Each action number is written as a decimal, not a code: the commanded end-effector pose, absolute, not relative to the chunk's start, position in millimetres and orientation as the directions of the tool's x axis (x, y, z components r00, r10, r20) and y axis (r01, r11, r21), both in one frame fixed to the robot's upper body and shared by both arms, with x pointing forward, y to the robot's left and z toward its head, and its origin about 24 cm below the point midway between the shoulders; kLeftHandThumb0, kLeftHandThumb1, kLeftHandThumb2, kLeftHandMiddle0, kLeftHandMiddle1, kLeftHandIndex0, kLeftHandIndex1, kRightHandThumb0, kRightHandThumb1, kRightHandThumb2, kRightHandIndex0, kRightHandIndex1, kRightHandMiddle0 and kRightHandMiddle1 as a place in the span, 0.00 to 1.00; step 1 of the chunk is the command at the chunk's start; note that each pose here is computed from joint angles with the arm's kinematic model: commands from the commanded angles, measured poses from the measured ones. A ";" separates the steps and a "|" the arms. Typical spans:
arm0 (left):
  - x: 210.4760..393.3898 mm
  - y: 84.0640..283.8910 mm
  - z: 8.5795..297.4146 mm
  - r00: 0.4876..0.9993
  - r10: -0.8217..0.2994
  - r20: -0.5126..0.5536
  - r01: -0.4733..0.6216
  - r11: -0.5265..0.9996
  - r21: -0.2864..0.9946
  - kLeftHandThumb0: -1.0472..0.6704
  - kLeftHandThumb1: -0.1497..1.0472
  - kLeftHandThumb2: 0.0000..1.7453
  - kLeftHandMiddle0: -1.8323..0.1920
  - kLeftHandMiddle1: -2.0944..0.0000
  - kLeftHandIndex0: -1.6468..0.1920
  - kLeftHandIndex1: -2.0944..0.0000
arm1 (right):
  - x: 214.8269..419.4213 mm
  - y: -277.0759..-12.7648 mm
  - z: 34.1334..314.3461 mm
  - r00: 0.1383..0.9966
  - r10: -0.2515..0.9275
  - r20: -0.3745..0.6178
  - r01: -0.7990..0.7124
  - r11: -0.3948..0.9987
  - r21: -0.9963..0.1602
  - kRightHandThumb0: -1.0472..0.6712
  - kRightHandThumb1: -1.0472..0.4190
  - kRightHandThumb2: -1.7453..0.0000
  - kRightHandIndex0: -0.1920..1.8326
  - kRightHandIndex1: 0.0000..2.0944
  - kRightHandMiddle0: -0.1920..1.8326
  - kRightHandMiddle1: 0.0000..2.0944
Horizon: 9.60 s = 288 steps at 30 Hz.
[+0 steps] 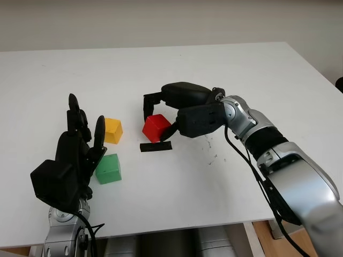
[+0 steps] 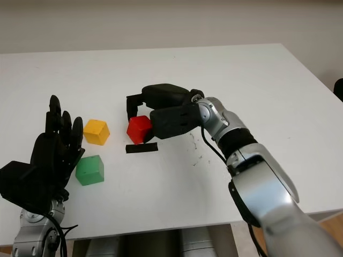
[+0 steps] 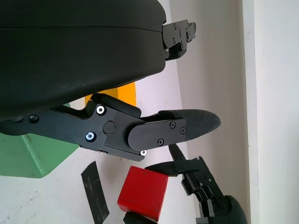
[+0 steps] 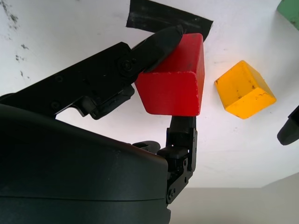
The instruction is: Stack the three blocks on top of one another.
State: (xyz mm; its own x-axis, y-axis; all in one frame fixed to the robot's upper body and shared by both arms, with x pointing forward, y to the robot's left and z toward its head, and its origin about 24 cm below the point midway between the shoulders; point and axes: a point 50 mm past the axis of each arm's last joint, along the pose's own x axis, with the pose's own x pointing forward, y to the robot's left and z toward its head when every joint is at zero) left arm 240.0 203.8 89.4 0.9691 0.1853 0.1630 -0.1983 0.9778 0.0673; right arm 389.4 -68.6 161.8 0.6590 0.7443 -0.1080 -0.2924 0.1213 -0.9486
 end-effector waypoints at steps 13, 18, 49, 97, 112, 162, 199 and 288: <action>237.2 202.7 92.8 0.965 0.185 0.187 -0.200 0.978 0.063 0.23 1.00 0.29 1.00 0.97 1.00 1.00 | 391.8 -70.0 163.5 0.664 0.742 -0.097 -0.258 0.104 -0.961 0.35 0.07 0.97 0.27 0.03 0.29 0.75; 236.8 202.5 92.9 0.966 0.186 0.182 -0.200 0.978 0.064 0.23 1.00 0.30 1.00 0.97 1.00 0.99 | 392.0 -70.9 160.5 0.664 0.738 -0.119 -0.284 0.101 -0.954 0.35 0.08 0.97 0.27 0.03 0.29 0.76; 234.5 201.0 91.7 0.966 0.186 0.181 -0.200 0.977 0.067 0.25 1.00 0.30 0.99 0.97 1.00 1.00 | 385.1 -52.9 134.5 0.644 0.743 -0.181 -0.262 -0.008 -0.965 0.32 0.06 0.97 0.27 0.03 0.29 0.76; 233.7 279.0 167.9 0.899 0.201 0.389 -0.364 0.837 0.408 0.27 0.97 0.04 0.68 0.91 0.71 0.86 | 380.0 -140.5 183.3 0.804 0.536 0.258 -0.372 0.792 -0.484 0.16 0.00 0.80 0.04 0.03 0.06 0.03; 281.0 286.1 242.6 0.987 -0.146 0.072 -0.005 0.417 0.909 0.31 0.81 0.03 0.63 0.97 0.66 0.91 | 381.2 -156.8 176.2 0.864 0.414 0.286 -0.329 0.894 -0.303 0.13 0.00 0.86 0.05 0.03 0.08 0.04; 329.8 252.0 181.9 0.944 -0.229 -0.239 0.266 0.096 0.959 0.28 0.84 0.03 0.71 0.97 0.72 0.96 | 369.5 -157.8 141.5 0.909 0.383 0.161 -0.383 0.923 -0.032 0.15 0.00 0.55 0.00 0.00 0.00 0.00; 337.9 236.9 160.9 0.925 -0.313 -0.214 0.174 -0.153 0.973 0.37 0.85 0.03 0.79 0.65 0.62 0.86 | 365.9 -161.6 151.3 0.900 0.401 0.173 -0.396 0.916 -0.066 0.15 0.00 0.55 0.00 0.00 0.00 0.00; 319.5 168.1 198.4 0.940 -0.339 -0.032 0.230 0.562 0.794 0.37 1.00 0.15 0.89 0.97 0.76 0.15 | 361.4 -157.0 150.4 0.915 0.383 0.129 -0.379 0.924 -0.050 0.28 0.00 0.68 0.00 0.00 0.00 0.00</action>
